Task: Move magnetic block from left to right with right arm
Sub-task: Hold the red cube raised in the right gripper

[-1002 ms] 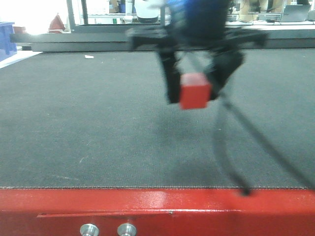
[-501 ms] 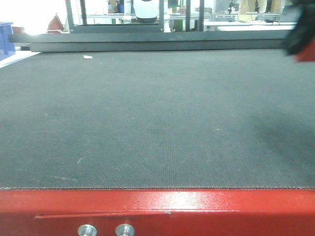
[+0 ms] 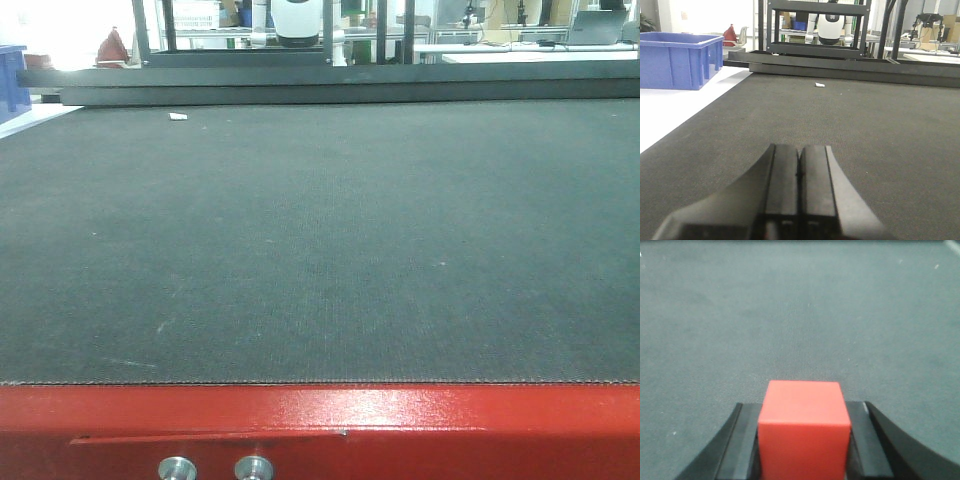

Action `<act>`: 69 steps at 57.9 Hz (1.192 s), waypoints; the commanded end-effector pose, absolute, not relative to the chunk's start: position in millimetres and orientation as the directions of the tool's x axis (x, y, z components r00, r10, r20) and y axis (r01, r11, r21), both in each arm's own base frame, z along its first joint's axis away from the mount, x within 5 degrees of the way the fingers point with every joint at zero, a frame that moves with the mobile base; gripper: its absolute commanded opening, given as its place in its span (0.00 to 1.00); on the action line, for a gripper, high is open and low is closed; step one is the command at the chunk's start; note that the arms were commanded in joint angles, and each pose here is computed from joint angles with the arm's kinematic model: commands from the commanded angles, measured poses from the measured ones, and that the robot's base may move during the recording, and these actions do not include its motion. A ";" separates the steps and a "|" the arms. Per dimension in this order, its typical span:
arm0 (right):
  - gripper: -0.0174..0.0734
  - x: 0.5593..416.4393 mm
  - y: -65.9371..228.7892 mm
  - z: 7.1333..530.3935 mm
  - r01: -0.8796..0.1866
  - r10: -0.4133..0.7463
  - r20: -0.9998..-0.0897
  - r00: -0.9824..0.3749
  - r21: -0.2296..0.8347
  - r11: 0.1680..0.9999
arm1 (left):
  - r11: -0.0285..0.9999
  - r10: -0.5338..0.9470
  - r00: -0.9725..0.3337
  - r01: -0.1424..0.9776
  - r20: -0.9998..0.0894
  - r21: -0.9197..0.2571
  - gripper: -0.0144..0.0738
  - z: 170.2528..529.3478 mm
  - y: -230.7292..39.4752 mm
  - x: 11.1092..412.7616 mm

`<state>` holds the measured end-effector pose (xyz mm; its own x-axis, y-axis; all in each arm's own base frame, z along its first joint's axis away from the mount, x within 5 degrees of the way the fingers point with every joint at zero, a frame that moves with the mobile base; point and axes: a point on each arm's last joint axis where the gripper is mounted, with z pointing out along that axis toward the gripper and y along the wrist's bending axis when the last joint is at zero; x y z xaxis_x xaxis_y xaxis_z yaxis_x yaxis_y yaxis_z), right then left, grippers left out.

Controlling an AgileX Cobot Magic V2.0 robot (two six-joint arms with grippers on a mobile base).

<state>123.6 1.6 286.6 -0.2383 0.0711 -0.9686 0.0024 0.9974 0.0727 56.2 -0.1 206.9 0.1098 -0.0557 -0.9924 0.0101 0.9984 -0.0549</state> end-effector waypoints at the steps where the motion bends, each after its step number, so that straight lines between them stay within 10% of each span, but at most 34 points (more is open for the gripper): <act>1: 0.60 107.7 0.4 301.8 -0.001 0.063 -0.996 -0.064 0.063 0.998 | 0.998 -0.059 0.201 0.012 -0.978 -0.058 0.02 212.5 0.5 54.5; 21: 0.60 62.9 0.5 312.6 -0.014 0.063 -0.989 0.134 0.062 0.998 | 0.998 -0.059 0.201 0.012 -0.978 -0.058 0.02 212.5 0.5 54.5; 69: 0.60 62.5 0.6 311.9 -0.014 0.063 -0.990 0.127 0.062 0.998 | 0.998 -0.059 0.201 0.012 -0.978 -0.058 0.02 212.5 0.5 54.5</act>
